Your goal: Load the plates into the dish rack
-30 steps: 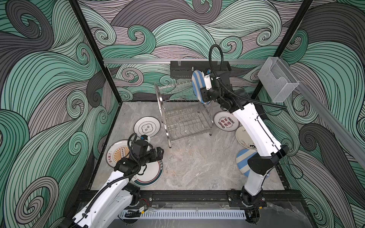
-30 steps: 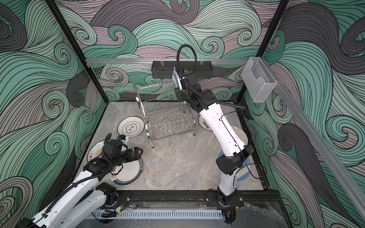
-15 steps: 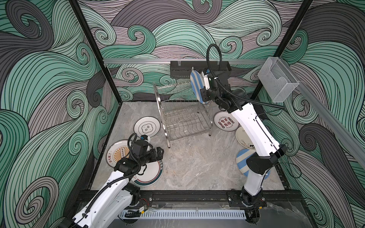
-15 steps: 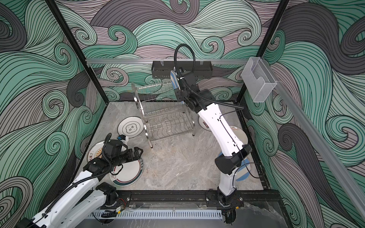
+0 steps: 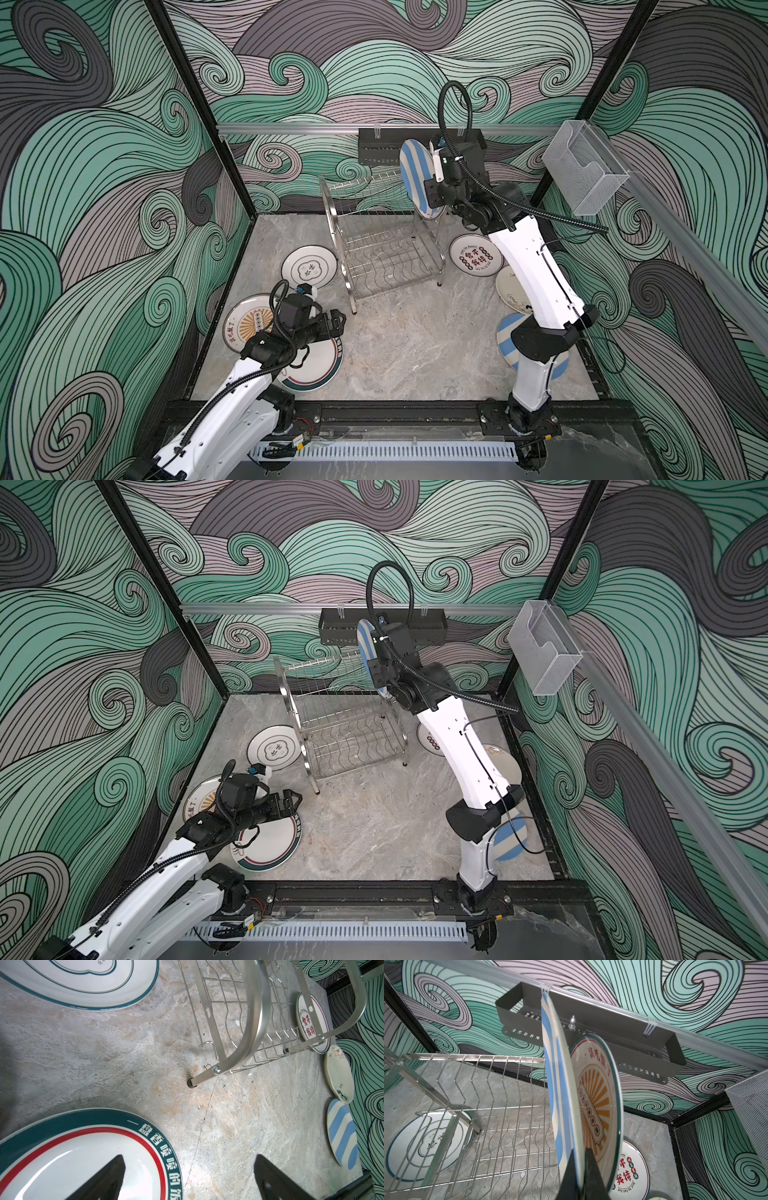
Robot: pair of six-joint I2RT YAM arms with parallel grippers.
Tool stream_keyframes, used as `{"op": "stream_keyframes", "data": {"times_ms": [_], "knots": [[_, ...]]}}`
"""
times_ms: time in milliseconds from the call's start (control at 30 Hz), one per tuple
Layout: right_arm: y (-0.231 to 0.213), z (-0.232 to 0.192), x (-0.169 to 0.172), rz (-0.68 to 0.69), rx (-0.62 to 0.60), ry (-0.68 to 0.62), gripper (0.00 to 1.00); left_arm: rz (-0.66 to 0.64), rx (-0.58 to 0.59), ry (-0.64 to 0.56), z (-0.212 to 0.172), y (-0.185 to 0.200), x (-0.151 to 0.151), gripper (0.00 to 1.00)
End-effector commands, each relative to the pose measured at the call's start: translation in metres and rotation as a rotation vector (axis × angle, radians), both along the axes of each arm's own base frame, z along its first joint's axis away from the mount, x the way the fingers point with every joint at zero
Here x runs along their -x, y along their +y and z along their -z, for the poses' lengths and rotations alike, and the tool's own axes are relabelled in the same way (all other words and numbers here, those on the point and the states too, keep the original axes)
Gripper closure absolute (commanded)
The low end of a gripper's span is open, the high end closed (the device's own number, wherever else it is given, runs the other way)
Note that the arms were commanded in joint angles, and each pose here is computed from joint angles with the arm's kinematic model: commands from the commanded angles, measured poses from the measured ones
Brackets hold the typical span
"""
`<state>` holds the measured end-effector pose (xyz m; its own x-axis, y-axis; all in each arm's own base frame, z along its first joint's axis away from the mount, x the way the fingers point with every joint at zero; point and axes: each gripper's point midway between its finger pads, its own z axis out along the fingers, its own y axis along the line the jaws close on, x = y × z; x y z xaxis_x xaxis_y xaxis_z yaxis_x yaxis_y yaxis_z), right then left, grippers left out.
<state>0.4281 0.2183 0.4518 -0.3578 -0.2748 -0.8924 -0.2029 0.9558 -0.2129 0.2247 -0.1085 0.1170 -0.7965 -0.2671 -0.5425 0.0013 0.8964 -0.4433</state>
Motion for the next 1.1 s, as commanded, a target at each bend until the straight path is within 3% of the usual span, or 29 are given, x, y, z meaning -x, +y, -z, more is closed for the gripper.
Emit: {"op": "stream_keyframes", "data": {"times_ms": [0, 367, 800, 1067], "knots": [[-0.014, -0.034, 0.009, 0.055, -0.066, -0.087, 1.00, 0.010, 0.018, -0.005, -0.002, -0.003, -0.002, 0.01], [-0.018, -0.029, 0.014, 0.106, -0.171, -0.059, 1.00, 0.029, 0.016, 0.003, -0.004, -0.006, -0.002, 0.01], [-0.010, -0.005, 0.002, 0.127, -0.199, -0.015, 1.00, 0.029, 0.012, 0.002, -0.005, -0.004, 0.001, 0.01], [-0.009, -0.012, 0.003, 0.111, -0.236, -0.036, 1.00, 0.029, 0.010, 0.005, -0.004, -0.004, 0.001, 0.01]]}}
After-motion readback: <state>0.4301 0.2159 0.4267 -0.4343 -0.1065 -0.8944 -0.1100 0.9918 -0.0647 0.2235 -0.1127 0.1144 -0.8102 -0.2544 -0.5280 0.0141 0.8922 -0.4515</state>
